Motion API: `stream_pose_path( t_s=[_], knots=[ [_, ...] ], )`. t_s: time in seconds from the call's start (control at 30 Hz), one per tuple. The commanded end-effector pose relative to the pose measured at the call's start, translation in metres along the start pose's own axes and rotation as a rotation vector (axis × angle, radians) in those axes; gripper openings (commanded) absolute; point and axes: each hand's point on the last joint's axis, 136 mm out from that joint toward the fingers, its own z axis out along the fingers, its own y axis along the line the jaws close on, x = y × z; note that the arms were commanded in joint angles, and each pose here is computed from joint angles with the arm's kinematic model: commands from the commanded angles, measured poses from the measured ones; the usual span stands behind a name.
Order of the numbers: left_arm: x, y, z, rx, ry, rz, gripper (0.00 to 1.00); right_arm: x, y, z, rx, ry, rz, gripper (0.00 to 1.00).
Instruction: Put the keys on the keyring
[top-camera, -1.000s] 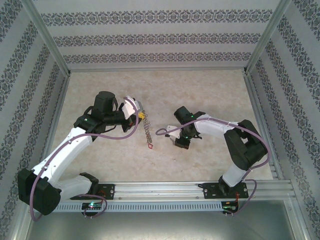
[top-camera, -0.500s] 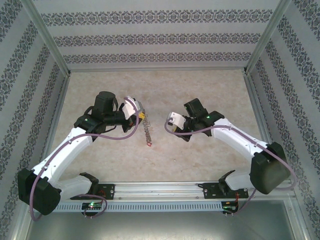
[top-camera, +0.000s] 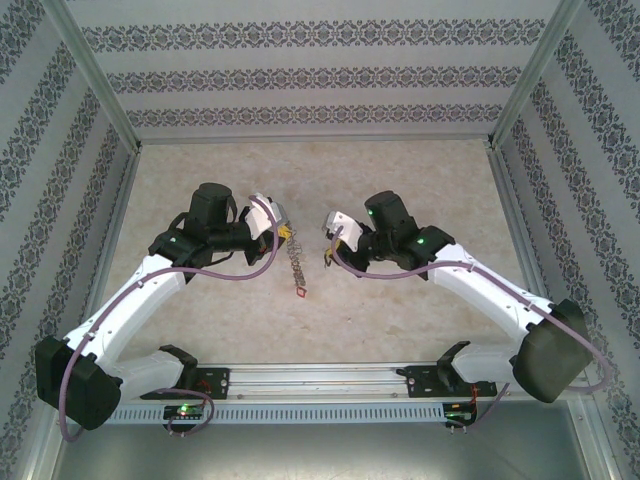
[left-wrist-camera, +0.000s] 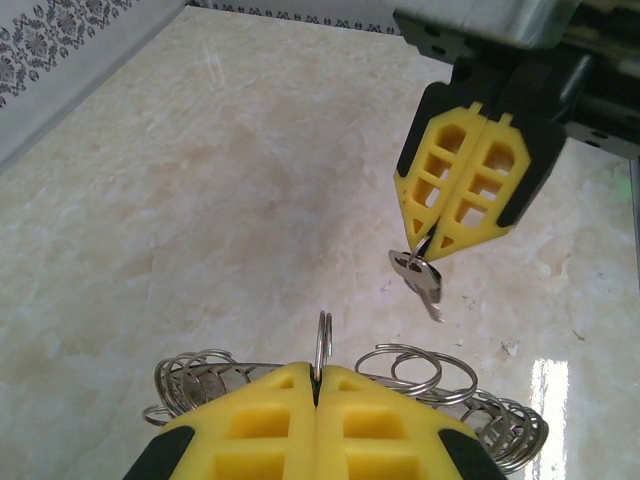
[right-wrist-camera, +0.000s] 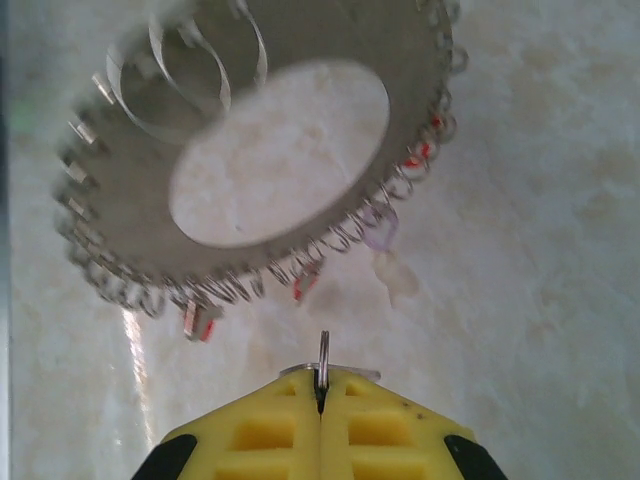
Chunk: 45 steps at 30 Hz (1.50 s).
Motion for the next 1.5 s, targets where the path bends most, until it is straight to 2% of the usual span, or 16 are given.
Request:
stream_pose_path(
  t_s=[0.0, 0.27, 1.0, 1.47],
  knots=[
    [-0.013, -0.002, -0.001, 0.004, -0.04, 0.051, 0.0, -0.045, 0.01, -0.008, -0.037, -0.123, -0.015, 0.0],
    [-0.015, -0.005, -0.001, 0.019, -0.054, 0.057, 0.0, -0.071, 0.019, 0.001, -0.073, -0.158, -0.038, 0.0],
    [-0.012, -0.006, 0.0, 0.013, -0.047, 0.072, 0.0, -0.083, 0.015, 0.018, -0.083, -0.13, 0.025, 0.0],
    [-0.011, -0.001, 0.001, -0.01, -0.032, 0.057, 0.0, -0.089, 0.015, 0.015, -0.089, -0.166, 0.064, 0.0]
  ],
)
